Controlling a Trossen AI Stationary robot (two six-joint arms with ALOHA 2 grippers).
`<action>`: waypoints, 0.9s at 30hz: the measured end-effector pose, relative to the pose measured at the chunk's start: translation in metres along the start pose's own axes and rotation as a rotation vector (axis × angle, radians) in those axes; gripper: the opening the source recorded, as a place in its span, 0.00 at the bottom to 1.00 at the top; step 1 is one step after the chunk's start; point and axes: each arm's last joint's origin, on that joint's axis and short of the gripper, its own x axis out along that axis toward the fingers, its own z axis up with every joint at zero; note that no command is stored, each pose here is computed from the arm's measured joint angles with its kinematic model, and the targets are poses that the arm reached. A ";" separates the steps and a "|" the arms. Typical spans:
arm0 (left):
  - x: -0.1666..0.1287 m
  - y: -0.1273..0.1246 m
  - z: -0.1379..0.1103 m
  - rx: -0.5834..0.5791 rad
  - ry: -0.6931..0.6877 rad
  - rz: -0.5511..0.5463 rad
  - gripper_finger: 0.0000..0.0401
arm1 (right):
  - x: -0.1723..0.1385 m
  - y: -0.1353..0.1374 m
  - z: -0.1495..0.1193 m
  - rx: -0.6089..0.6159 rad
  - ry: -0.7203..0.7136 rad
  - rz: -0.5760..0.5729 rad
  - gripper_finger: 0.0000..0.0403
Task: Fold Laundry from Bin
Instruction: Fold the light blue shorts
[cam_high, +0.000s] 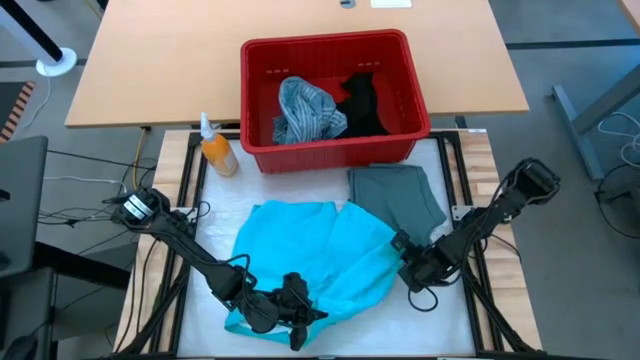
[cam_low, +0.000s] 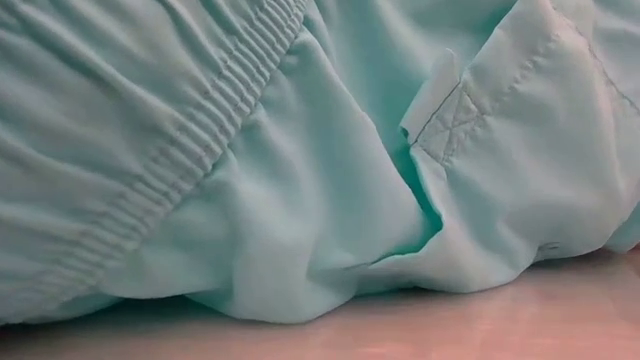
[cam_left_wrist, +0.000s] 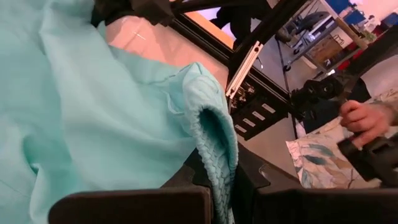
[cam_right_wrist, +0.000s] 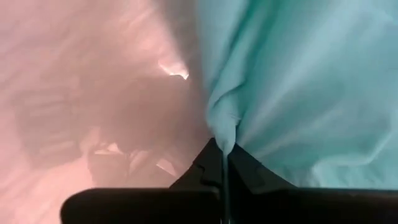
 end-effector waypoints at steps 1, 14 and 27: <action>0.000 -0.001 0.000 -0.002 -0.002 -0.001 0.01 | -0.006 -0.006 0.003 0.008 -0.011 -0.023 0.06; -0.071 -0.032 -0.019 -0.032 -0.246 0.180 0.01 | -0.049 -0.135 0.069 0.123 -0.326 -0.455 0.05; -0.129 -0.031 -0.078 -0.174 -0.064 0.223 0.01 | 0.019 -0.286 0.134 0.402 -0.474 -0.574 0.05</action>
